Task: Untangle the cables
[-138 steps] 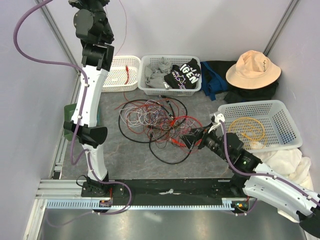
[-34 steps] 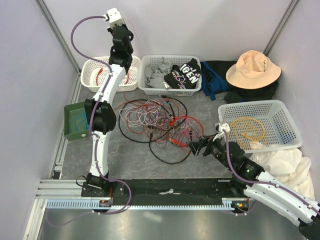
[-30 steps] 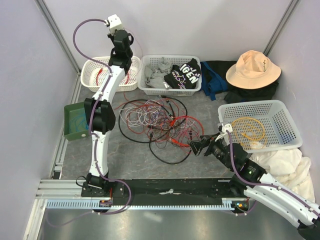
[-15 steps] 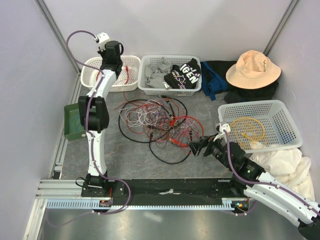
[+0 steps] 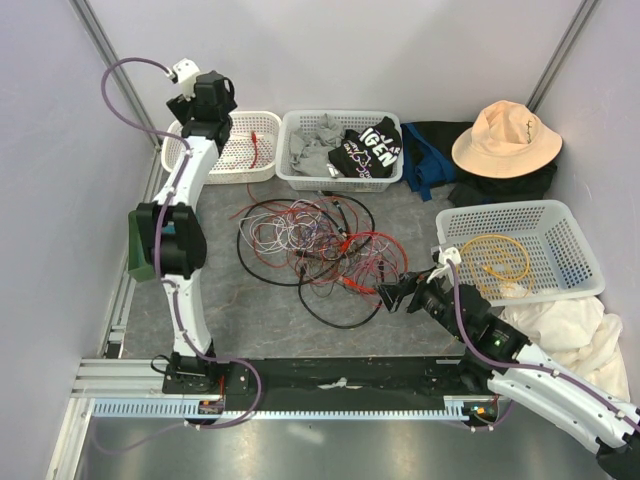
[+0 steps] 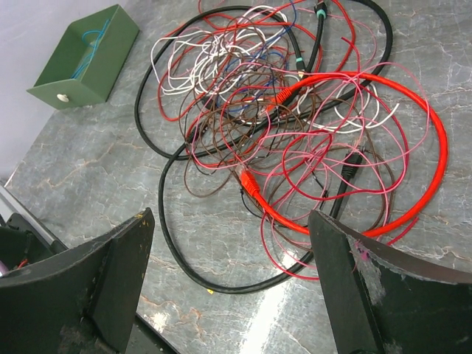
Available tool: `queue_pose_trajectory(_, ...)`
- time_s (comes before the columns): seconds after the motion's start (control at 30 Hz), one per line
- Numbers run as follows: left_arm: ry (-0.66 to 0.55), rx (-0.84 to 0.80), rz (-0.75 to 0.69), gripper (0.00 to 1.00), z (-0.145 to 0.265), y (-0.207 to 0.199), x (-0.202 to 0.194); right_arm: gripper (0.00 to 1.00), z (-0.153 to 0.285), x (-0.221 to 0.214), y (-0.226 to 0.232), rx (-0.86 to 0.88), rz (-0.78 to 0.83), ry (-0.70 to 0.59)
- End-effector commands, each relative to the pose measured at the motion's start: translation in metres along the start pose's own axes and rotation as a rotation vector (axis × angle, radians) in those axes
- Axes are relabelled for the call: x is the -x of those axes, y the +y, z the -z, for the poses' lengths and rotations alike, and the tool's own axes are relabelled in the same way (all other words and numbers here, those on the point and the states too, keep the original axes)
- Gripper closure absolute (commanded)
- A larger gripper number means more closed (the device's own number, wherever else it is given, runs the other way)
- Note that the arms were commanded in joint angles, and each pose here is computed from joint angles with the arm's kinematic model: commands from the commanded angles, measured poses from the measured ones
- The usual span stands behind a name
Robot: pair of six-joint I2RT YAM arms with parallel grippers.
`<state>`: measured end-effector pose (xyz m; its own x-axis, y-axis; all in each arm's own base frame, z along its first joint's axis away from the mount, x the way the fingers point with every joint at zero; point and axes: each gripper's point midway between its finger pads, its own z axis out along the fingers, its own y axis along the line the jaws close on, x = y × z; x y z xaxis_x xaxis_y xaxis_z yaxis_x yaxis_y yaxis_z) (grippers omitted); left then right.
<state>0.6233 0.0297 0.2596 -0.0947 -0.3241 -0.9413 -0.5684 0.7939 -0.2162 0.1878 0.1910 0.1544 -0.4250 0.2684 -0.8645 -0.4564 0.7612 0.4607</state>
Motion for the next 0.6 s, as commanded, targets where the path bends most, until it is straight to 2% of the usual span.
queue_pose_trajectory(0.0, -0.129, -0.205, 0.194, 0.0, 0.112, -0.04, 0.098, 0.07, 0.001, 0.011, 0.007, 0.02, -0.025, -0.034)
queue_pose_trajectory(0.03, -0.142, -0.245, 0.215, 0.0, 0.142, -0.037, 0.106, 0.07, 0.0, 0.011, 0.007, 0.019, -0.024, -0.033)
queue_pose_trajectory(0.1, -0.115, -0.359, 0.243, 0.0, 0.19, -0.06, 0.09, 0.07, 0.0, 0.015, 0.011, 0.029, -0.019, -0.035)
queue_pose_trajectory(0.13, -0.056, -0.398, 0.204, 0.0, 0.204, -0.06, 0.055, 0.07, -0.002, 0.014, 0.01, 0.024, -0.015, -0.029)
queue_pose_trajectory(0.17, -0.059, -0.479, 0.224, 0.0, 0.244, -0.064, 0.062, 0.07, -0.002, 0.02, 0.014, 0.03, -0.012, -0.037)
queue_pose_trajectory(0.2, -0.041, -0.503, 0.23, 0.0, 0.261, -0.06, 0.055, 0.06, -0.002, 0.022, 0.015, 0.035, 0.001, -0.038)
queue_pose_trajectory(0.23, 0.023, -0.513, 0.188, 0.0, 0.268, -0.051, 0.017, 0.06, -0.002, 0.022, 0.015, 0.033, 0.008, -0.034)
queue_pose_trajectory(0.27, 0.056, -0.568, 0.203, 0.0, 0.296, -0.045, 0.015, 0.06, -0.001, 0.027, 0.016, 0.028, 0.013, -0.044)
queue_pose_trajectory(0.3, 0.135, -0.628, 0.211, 0.0, 0.313, -0.048, -0.007, 0.06, -0.001, 0.028, 0.015, 0.023, 0.019, -0.045)
queue_pose_trajectory(0.33, 0.208, -0.65, 0.158, 0.0, 0.321, -0.043, -0.04, 0.06, -0.002, 0.028, 0.014, 0.017, 0.03, -0.045)
queue_pose_trajectory(0.37, 0.271, -0.719, 0.115, 0.0, 0.351, -0.051, -0.062, 0.05, -0.002, 0.03, 0.013, 0.011, 0.036, -0.05)
queue_pose_trajectory(0.43, 0.371, -0.705, -0.009, 0.0, 0.375, -0.04, -0.108, 0.05, -0.004, 0.03, 0.011, -0.004, 0.046, -0.044)
queue_pose_trajectory(0.47, 0.422, -0.733, -0.076, 0.0, 0.403, -0.04, -0.13, 0.06, -0.004, 0.034, 0.014, 0.0, 0.046, -0.049)
queue_pose_trajectory(0.5, 0.472, -0.691, -0.139, 0.0, 0.409, -0.028, -0.153, 0.05, -0.005, 0.033, 0.015, 0.0, 0.048, -0.04)
queue_pose_trajectory(0.57, 0.541, -0.718, -0.225, 0.0, 0.44, -0.022, -0.182, 0.05, -0.009, 0.034, 0.016, -0.002, 0.047, -0.029)
